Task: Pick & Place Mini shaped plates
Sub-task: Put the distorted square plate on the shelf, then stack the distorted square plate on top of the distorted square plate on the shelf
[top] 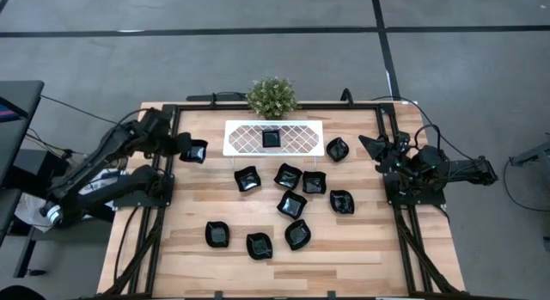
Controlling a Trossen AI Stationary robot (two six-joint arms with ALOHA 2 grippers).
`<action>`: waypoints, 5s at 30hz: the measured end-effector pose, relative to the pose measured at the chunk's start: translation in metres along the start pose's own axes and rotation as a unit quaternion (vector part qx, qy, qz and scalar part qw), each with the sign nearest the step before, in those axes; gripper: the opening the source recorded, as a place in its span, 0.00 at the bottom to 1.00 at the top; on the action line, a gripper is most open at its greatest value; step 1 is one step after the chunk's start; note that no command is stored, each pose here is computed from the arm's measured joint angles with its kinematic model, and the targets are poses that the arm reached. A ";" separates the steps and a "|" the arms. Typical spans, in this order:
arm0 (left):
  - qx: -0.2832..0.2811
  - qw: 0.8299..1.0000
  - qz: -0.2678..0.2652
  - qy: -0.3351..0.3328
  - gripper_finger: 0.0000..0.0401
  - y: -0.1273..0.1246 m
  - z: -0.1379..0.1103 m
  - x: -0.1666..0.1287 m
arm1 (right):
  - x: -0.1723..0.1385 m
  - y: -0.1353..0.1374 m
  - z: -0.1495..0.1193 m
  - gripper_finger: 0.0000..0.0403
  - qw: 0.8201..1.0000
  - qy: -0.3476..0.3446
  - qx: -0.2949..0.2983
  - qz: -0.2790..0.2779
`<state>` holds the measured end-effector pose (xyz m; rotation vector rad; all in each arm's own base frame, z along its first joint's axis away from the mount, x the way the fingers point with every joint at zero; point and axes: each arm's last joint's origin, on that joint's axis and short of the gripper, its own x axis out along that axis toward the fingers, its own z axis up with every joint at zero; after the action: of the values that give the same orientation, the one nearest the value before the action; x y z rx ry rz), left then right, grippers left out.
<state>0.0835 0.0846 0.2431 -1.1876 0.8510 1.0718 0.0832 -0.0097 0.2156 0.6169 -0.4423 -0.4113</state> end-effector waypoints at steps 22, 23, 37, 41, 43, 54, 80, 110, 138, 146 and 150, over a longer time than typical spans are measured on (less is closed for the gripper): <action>0.030 0.982 -0.153 -0.110 0.01 -0.069 0.039 -0.056 | 0.000 0.000 0.000 0.00 1.000 0.000 -0.001 0.000; 0.028 0.981 -0.158 -0.108 0.01 -0.075 0.040 -0.053 | 0.000 0.000 0.000 0.00 1.000 0.000 -0.001 0.000; 0.042 0.981 -0.179 -0.062 0.01 -0.141 0.049 -0.010 | 0.000 0.000 0.000 0.00 1.000 0.000 -0.001 0.000; 0.043 0.983 -0.171 -0.048 0.01 -0.151 0.046 -0.001 | 0.000 0.000 0.000 0.00 1.000 0.000 -0.001 0.000; 0.043 0.985 -0.164 -0.043 0.01 -0.155 0.043 0.004 | 0.000 0.000 0.000 0.00 1.000 0.001 -0.001 0.000; 0.041 0.990 -0.125 -0.050 0.01 -0.164 0.036 0.021 | 0.000 0.000 -0.001 0.00 1.000 0.003 -0.002 -0.001; 0.000 0.995 -0.080 -0.051 0.01 -0.154 0.020 0.041 | 0.000 0.000 -0.001 0.00 1.000 0.004 -0.002 0.000; 0.008 0.996 -0.072 -0.050 0.03 -0.161 0.015 0.052 | 0.000 0.000 -0.001 0.00 1.000 0.005 -0.002 0.002; -0.008 0.972 -0.198 -0.126 0.20 -0.133 0.021 -0.027 | 0.000 0.000 -0.001 0.00 1.000 0.005 -0.002 0.002; 0.019 0.960 -0.274 -0.056 0.20 -0.139 -0.026 -0.051 | 0.000 0.000 -0.001 0.00 1.000 0.005 -0.002 0.002; 0.015 0.959 -0.284 -0.002 0.20 -0.146 -0.053 -0.052 | 0.000 0.000 -0.001 0.00 1.000 0.005 -0.002 0.002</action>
<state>0.2093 0.0181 0.3242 -1.2964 0.4697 0.5854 0.0835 -0.0095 0.2151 0.6139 -0.4339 -0.4050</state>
